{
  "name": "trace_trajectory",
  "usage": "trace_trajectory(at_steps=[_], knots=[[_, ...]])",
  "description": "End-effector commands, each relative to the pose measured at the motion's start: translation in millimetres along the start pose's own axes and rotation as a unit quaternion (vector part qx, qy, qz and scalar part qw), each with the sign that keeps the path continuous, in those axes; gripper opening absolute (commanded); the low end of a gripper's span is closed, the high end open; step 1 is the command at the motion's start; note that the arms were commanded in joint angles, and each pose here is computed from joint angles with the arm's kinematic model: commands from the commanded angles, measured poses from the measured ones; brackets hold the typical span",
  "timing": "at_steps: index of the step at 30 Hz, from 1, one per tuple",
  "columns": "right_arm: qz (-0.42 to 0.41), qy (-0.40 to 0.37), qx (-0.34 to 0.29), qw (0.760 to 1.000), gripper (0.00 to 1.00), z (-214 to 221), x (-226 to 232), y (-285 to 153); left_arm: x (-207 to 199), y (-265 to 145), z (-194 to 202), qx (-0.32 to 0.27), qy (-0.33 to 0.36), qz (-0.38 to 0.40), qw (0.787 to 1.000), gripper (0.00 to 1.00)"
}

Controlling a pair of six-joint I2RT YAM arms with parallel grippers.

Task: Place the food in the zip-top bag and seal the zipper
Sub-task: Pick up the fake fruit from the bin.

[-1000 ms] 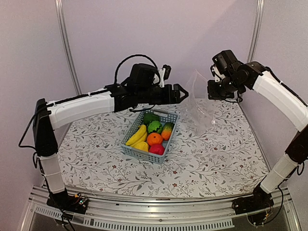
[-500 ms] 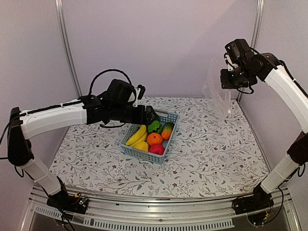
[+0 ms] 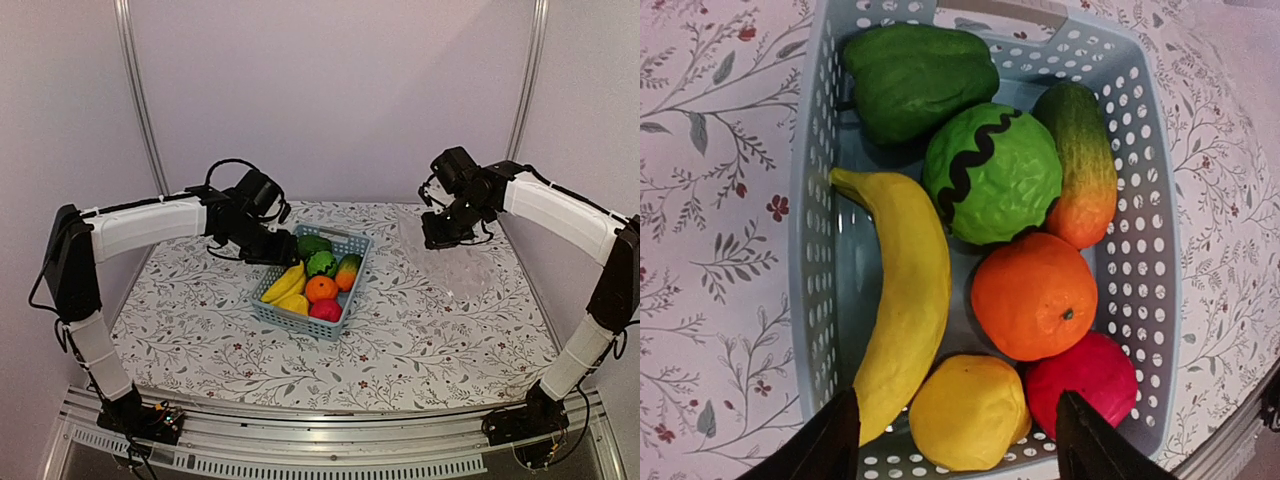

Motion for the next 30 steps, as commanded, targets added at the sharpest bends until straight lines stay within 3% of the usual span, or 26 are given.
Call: trace_trajectory(at_steps=[1, 6, 12, 19, 25, 30], knots=[[-0.059, -0.01, -0.025, 0.998, 0.0, -8.2, 12.4, 0.2, 0.5, 14.1, -7.5, 0.031, 0.05, 0.002, 0.998, 0.64], [-0.073, -0.021, -0.024, 0.997, 0.0, -12.3, 14.9, 1.5, 1.3, 35.2, -16.8, 0.042, 0.089, -0.037, 0.995, 0.56], [-0.09, -0.025, -0.019, 0.995, 0.0, -13.7, 18.5, 1.4, 8.6, 58.9, -24.1, 0.057, 0.149, -0.091, 0.983, 0.57], [-0.092, -0.027, -0.015, 0.995, 0.0, -13.0, 18.7, -0.1, 13.9, 75.9, -20.5, 0.078, 0.145, -0.11, 0.98, 0.53], [-0.098, -0.02, -0.017, 0.995, 0.0, -13.8, 19.6, -1.9, 12.4, 83.0, -13.5, 0.107, 0.147, -0.091, 0.979, 0.39], [-0.101, -0.016, -0.017, 0.995, 0.0, -13.9, 19.9, -2.5, 10.1, 79.9, -13.8, 0.108, 0.144, -0.082, 0.98, 0.37]])
Point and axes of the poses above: each gripper's point midway between its finger pads, its own y axis out along the fingers, its own x axis along the line the jaws close on, z = x × y, the point moved 8 cm from there along -y, back along the fingers, and after that the axes turned 12 degrees about -y, right-handed, at the moved point
